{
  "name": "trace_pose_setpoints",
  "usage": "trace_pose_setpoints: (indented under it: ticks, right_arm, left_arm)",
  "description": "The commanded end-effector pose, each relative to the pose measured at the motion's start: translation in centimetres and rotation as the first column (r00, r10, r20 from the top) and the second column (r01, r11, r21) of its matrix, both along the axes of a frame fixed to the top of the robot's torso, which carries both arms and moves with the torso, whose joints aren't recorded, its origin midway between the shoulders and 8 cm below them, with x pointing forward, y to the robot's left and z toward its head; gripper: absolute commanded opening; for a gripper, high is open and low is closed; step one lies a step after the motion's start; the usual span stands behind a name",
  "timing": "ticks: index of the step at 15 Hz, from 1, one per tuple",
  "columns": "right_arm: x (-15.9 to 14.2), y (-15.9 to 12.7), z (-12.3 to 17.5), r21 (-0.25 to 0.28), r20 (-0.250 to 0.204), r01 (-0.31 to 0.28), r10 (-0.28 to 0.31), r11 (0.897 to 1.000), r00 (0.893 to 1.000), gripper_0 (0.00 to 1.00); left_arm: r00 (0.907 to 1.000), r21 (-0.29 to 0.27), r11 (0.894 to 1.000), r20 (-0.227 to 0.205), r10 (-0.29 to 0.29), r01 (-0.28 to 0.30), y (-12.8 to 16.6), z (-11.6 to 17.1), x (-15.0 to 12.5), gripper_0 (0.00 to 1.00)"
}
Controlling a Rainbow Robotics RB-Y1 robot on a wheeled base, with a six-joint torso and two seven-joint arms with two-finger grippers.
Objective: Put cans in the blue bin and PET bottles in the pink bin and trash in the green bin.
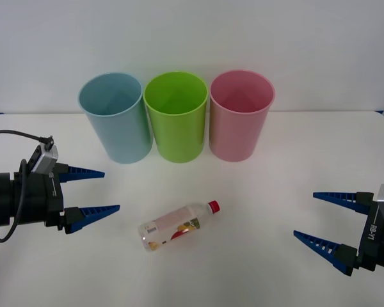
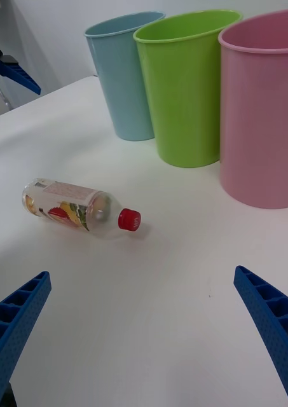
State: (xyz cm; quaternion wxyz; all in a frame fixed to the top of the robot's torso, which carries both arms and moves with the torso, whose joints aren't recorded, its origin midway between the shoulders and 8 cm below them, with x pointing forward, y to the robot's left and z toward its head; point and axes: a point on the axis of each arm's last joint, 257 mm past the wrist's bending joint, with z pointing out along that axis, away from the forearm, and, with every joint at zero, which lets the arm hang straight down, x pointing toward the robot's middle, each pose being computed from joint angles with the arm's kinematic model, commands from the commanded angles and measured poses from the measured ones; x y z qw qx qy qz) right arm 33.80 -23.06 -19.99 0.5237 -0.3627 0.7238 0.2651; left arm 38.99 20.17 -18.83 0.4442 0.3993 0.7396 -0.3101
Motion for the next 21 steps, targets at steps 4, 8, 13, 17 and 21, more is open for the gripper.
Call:
trace_pose_setpoints:
  ticks: [4,8,13,17,21]
  right_arm:
    - [0.0,0.0,0.0,0.000,0.000,0.000,0.000,1.000,1.000,1.00]
    - [0.0,0.0,0.0,0.000,0.000,0.000,0.000,1.000,1.000,1.00]
    - [0.0,0.0,0.0,0.000,0.000,0.000,0.000,1.000,1.000,1.00]
    - [0.0,0.0,0.0,0.000,0.000,0.000,0.000,1.000,1.000,1.00]
    - [0.0,0.0,0.0,0.000,0.000,0.000,0.000,1.000,1.000,1.00]
  left_arm:
    - [0.9999,0.045,0.999,0.015,-0.002,0.002,0.6,-0.6,-0.2,1.00]
    - [0.9877,0.173,0.982,0.121,-0.099,0.077,0.5,-1.7,-1.0,1.00]
    - [0.9593,0.291,0.934,0.124,-0.253,0.209,-0.4,-3.0,-4.1,1.00]
    - [0.9196,0.377,0.891,0.191,-0.343,0.254,-1.8,-3.0,-4.7,1.00]
    - [0.9156,0.442,0.867,0.201,-0.348,0.232,-2.5,-3.7,-4.8,1.00]
